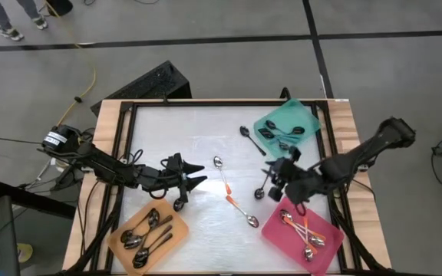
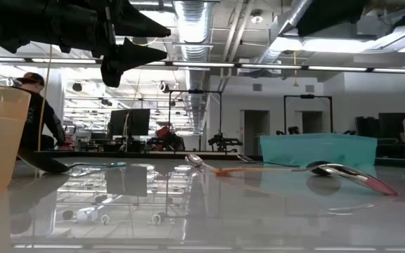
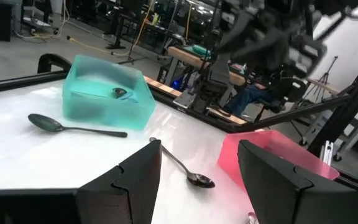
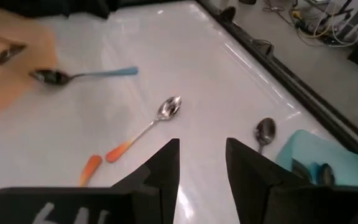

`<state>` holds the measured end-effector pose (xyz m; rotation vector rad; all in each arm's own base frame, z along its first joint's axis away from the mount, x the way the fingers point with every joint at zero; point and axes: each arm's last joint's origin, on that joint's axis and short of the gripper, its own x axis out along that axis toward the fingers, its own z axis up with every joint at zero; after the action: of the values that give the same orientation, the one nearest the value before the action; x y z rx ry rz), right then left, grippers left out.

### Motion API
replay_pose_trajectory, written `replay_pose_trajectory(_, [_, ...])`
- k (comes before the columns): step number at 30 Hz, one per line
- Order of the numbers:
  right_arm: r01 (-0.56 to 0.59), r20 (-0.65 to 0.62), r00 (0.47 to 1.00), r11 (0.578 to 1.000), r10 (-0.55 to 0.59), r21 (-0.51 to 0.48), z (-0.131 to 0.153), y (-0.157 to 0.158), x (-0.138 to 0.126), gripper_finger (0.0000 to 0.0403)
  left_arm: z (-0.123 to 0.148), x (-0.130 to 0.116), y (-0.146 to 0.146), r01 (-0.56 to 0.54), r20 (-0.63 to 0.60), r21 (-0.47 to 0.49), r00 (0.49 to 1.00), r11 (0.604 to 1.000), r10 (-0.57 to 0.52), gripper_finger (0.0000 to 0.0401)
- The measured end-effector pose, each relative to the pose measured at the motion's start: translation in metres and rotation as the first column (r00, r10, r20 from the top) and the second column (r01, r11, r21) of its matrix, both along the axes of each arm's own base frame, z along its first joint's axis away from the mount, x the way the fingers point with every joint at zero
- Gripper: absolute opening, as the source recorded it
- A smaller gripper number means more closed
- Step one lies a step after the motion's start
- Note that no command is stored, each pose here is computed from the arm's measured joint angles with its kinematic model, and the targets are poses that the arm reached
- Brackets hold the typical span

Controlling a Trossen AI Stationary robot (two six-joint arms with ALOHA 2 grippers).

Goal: Sort silverware by color (type)
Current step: Put the orange spoon into the red bin

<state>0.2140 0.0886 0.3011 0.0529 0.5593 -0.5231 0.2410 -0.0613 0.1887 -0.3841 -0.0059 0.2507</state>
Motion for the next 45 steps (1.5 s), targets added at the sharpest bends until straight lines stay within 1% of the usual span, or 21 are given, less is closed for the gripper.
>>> replay_pose_trajectory(3, [-0.015,0.008,1.0,1.0,0.015,0.004,-0.014,0.01,0.011,0.0139,0.0,0.0,0.0,0.015,-0.001,-0.001,1.0,1.0,-0.015,0.0197])
replay_pose_trajectory(6, [-0.037,0.019,0.999,0.999,0.037,-0.002,-0.021,0.018,0.021,0.0139,0.0,0.0,-0.001,0.027,0.003,-0.003,1.0,1.0,-0.027,0.0197])
replay_pose_trajectory(10, [-0.14,0.028,0.99,0.99,0.14,-0.008,-0.026,0.032,0.034,0.0139,0.0,0.0,-0.001,0.028,0.004,-0.003,1.0,1.0,-0.028,0.0197])
replay_pose_trajectory(12, [-0.188,0.05,0.981,0.982,0.188,0.007,-0.029,0.038,0.042,0.0139,0.0,0.0,-0.001,0.028,0.004,-0.003,1.0,1.0,-0.028,0.0197])
replay_pose_trajectory(14, [-0.221,0.072,0.973,0.975,0.219,0.022,-0.034,0.043,0.053,0.0139,0.0,0.0,-0.001,0.027,0.004,-0.003,1.0,1.0,-0.027,0.0197])
replay_pose_trajectory(16, [-0.23,0.077,0.971,0.973,0.227,0.026,-0.042,0.046,0.062,0.0139,0.0,0.0,-0.001,0.027,0.004,-0.002,1.0,1.0,-0.027,0.0197])
replay_pose_trajectory(22, [-0.143,0.161,0.978,0.989,0.134,0.042,-0.071,0.036,0.104,0.0139,0.0,0.0,-0.001,0.027,0.004,-0.003,1.0,1.0,-0.027,0.0197])
replay_pose_trajectory(27, [-0.059,0.135,0.989,0.997,0.052,0.047,-0.107,0.018,0.13,0.0139,0.001,0.0,-0.001,0.027,0.005,-0.003,1.0,1.0,-0.027,0.0197])
replay_pose_trajectory(32, [0.05,0.095,0.993,0.989,-0.063,0.138,-0.142,0.005,0.141,0.0139,0.0,0.0,-0.002,0.054,0.004,-0.005,0.999,0.999,-0.054,0.0197])
replay_pose_trajectory(34, [0.067,0.095,0.992,0.982,-0.085,0.177,-0.153,0.001,0.146,0.0139,0.0,0.0,-0.002,0.054,0.0,-0.003,0.999,0.999,-0.054,0.0197])
replay_pose_trajectory(38, [0.044,0.096,0.993,0.972,-0.068,0.231,-0.17,-0.002,0.155,0.0139,0.0,0.0,-0.001,0.044,-0.003,-0.002,0.999,0.999,-0.044,0.0197])
replay_pose_trajectory(41, [0.04,0.08,0.995,0.969,-0.061,0.243,-0.179,-0.005,0.158,0.0139,0.0,0.0,-0.001,0.041,-0.003,-0.001,0.999,0.999,-0.041,0.0197])
replay_pose_trajectory(45, [0.055,0.074,0.994,0.968,-0.075,0.245,-0.181,-0.011,0.16,0.0139,-0.001,0.0,-0.001,0.039,-0.007,0.0,0.999,0.999,-0.039,0.0197])
